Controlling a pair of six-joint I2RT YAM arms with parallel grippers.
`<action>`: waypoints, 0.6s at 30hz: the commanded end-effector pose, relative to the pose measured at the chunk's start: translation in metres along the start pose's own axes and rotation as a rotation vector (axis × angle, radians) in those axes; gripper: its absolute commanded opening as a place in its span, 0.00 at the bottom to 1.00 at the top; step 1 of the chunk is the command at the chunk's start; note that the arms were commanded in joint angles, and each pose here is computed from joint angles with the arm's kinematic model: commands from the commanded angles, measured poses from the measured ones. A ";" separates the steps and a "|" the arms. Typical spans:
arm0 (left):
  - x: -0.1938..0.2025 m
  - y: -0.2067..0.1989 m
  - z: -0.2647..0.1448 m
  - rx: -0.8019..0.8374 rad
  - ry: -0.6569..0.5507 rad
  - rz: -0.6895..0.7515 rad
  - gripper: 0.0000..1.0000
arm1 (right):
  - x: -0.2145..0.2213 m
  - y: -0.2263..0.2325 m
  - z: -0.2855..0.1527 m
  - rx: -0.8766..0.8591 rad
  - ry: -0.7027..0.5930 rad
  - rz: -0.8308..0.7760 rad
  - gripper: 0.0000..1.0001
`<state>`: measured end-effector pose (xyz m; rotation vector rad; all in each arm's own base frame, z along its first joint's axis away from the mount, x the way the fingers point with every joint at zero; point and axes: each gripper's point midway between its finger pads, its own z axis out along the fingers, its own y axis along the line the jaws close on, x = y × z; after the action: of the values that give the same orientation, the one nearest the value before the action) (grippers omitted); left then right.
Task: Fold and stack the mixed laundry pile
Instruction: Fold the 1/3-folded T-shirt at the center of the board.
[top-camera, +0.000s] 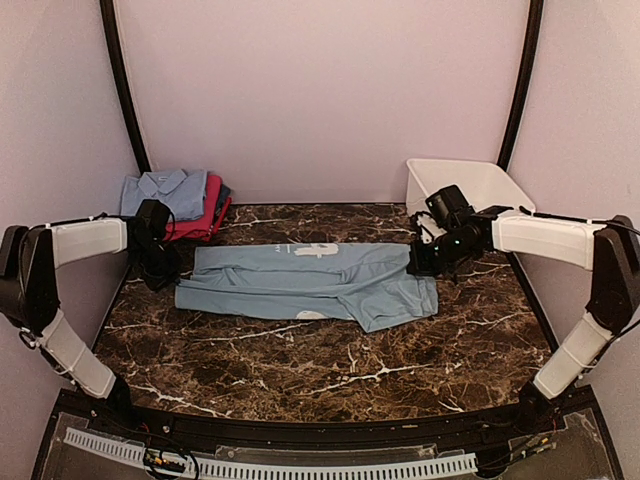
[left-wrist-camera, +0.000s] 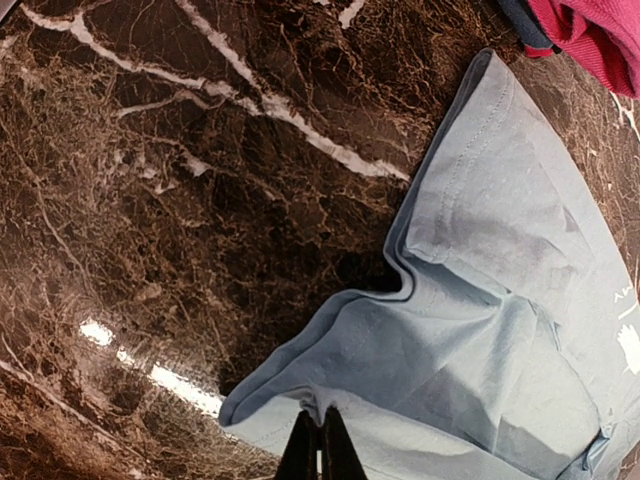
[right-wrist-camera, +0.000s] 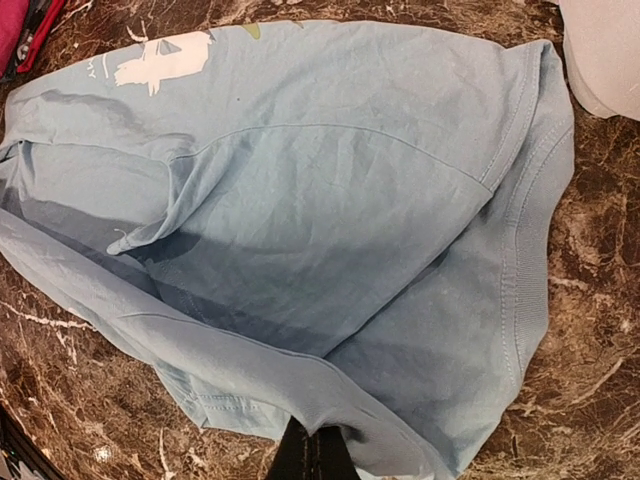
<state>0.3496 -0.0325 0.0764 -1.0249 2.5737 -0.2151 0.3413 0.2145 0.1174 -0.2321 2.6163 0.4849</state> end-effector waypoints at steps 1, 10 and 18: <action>-0.014 -0.001 0.003 -0.016 -0.028 0.010 0.00 | -0.025 -0.002 -0.001 -0.006 -0.060 -0.009 0.00; -0.019 -0.006 0.018 -0.016 -0.024 0.015 0.00 | -0.034 -0.005 0.022 0.000 -0.037 -0.022 0.00; -0.025 -0.014 0.025 -0.009 -0.028 0.038 0.00 | -0.039 -0.010 0.035 0.011 -0.031 -0.018 0.00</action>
<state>0.3717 -0.0301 0.0557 -1.0040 2.5974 -0.1879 0.3735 0.2184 0.0921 -0.2431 2.6459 0.4525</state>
